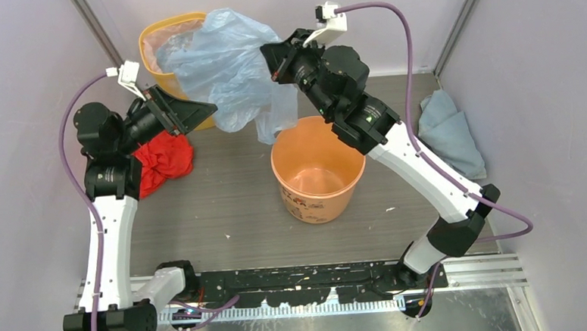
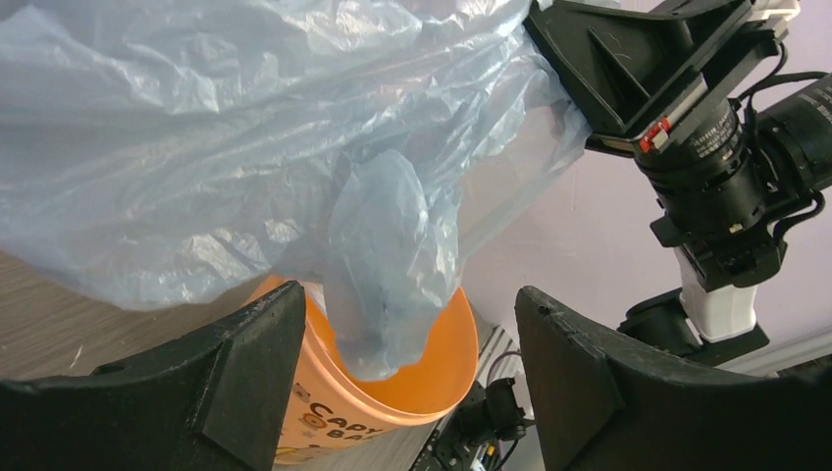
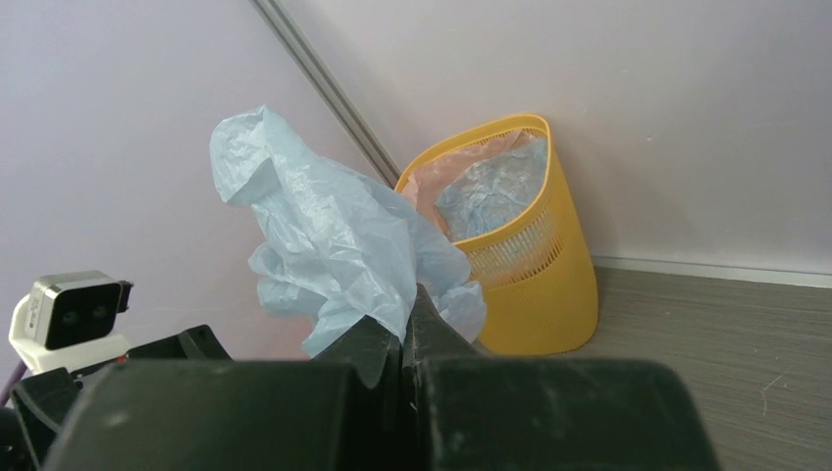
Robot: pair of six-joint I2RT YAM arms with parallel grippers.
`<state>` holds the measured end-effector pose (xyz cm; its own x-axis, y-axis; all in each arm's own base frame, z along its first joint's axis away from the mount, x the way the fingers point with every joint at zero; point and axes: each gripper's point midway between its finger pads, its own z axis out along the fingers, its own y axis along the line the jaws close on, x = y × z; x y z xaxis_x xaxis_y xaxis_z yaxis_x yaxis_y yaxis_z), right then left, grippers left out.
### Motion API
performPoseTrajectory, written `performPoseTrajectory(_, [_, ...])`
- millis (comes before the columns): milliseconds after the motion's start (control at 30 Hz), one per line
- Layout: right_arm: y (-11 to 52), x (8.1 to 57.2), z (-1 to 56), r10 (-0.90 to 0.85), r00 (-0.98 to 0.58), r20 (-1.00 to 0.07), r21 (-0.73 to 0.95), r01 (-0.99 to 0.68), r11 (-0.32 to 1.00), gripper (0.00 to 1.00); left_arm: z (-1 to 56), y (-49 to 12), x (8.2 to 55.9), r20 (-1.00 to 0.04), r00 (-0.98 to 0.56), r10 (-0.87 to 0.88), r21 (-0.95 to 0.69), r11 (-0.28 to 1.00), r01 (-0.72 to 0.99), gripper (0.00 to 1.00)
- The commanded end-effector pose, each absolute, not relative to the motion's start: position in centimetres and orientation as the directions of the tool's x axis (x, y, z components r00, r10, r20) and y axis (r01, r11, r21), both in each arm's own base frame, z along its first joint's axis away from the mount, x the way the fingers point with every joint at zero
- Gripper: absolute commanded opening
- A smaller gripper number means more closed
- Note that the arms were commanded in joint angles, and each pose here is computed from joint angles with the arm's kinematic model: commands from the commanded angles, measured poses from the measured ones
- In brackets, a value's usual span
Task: Put the trash bags into the trash bin
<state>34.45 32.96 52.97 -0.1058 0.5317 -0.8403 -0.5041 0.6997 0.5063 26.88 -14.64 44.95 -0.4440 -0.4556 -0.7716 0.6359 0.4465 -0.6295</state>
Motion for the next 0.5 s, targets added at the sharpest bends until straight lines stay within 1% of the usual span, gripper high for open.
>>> performPoseTrajectory(0, [33.2, 33.0, 55.5, 0.598, -0.09, -0.796, 0.538, -0.558, 0.632, 0.01, 45.2, -15.0, 27.4, -0.805, -0.398, -0.441, -0.584, 0.469, 0.662, 0.79])
performPoseTrajectory(200, [34.5, 31.9, 54.2, 0.588, -0.133, -0.798, 0.546, -0.573, 0.611, 0.01, 44.4, -17.1, 27.7, -0.808, -0.422, -0.412, -0.583, 0.456, 0.672, 0.81])
performPoseTrajectory(367, [34.8, 30.7, 53.4, 0.587, -0.158, -0.794, 0.555, -0.583, 0.593, 0.01, 43.7, -17.9, 28.2, -0.815, -0.429, -0.391, -0.578, 0.483, 0.658, 0.81])
performPoseTrajectory(400, [34.8, 30.5, 53.3, 0.585, -0.162, -0.795, 0.555, -0.584, 0.592, 0.01, 43.7, -17.9, 28.2, -0.816, -0.427, -0.39, -0.576, 0.488, 0.655, 0.76])
performPoseTrajectory(467, [34.1, 30.0, 53.4, 0.593, -0.161, -0.789, 0.562, -0.581, 0.589, 0.01, 43.5, -17.8, 28.2, -0.815, -0.429, -0.391, -0.578, 0.495, 0.649, 0.5])
